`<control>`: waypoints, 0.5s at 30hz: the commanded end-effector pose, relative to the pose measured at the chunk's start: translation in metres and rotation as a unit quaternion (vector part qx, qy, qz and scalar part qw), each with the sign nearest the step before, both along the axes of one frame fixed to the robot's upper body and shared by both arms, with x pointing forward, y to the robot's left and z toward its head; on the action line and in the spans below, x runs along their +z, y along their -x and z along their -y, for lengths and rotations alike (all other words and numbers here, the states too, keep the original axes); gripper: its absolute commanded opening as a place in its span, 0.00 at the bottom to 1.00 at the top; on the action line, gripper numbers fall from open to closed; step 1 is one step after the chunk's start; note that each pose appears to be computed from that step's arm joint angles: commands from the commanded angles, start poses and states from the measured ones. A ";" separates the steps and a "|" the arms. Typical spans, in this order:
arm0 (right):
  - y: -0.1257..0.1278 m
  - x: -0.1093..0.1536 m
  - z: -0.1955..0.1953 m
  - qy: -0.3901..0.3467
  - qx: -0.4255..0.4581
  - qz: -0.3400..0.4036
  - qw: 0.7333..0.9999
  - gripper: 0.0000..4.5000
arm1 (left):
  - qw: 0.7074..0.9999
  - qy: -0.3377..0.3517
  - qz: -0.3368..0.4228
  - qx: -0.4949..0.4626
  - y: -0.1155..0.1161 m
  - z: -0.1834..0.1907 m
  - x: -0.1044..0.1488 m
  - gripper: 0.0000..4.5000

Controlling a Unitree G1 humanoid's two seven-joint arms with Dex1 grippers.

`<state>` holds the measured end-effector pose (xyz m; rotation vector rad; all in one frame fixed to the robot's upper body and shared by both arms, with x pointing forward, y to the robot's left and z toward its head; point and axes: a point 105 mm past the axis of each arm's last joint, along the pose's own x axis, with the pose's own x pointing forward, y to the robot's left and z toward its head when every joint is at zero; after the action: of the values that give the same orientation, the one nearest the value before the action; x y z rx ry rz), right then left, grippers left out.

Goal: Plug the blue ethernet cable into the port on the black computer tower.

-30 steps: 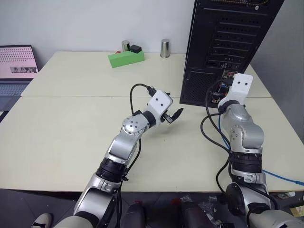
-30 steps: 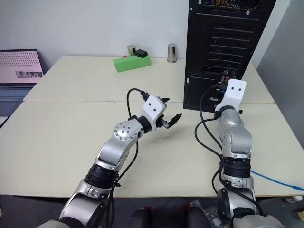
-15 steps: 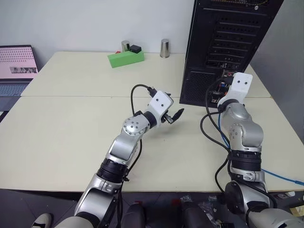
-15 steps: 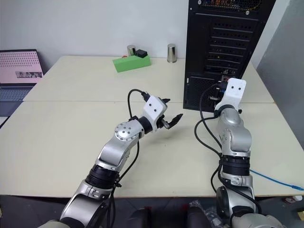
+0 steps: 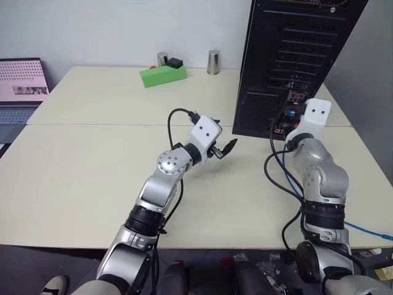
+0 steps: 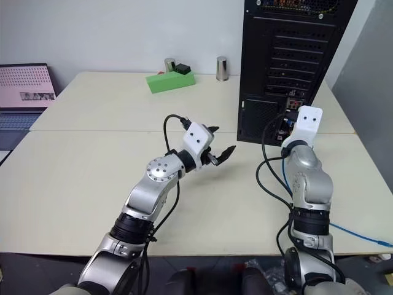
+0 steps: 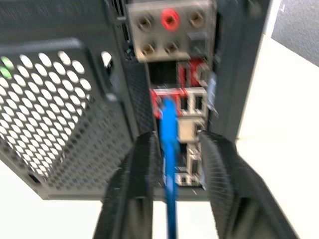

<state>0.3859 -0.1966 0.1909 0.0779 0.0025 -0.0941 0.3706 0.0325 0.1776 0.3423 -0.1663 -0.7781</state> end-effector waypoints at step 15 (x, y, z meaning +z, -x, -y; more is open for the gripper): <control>0.090 0.051 0.007 0.156 0.246 0.073 0.954 0.99 | 0.996 -0.058 -0.011 -0.069 -0.030 -0.048 0.029 1.00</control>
<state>0.3036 -0.2002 0.2236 -0.2047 -0.0677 0.3960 0.4013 0.0791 0.1865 0.4142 -0.0499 -0.9006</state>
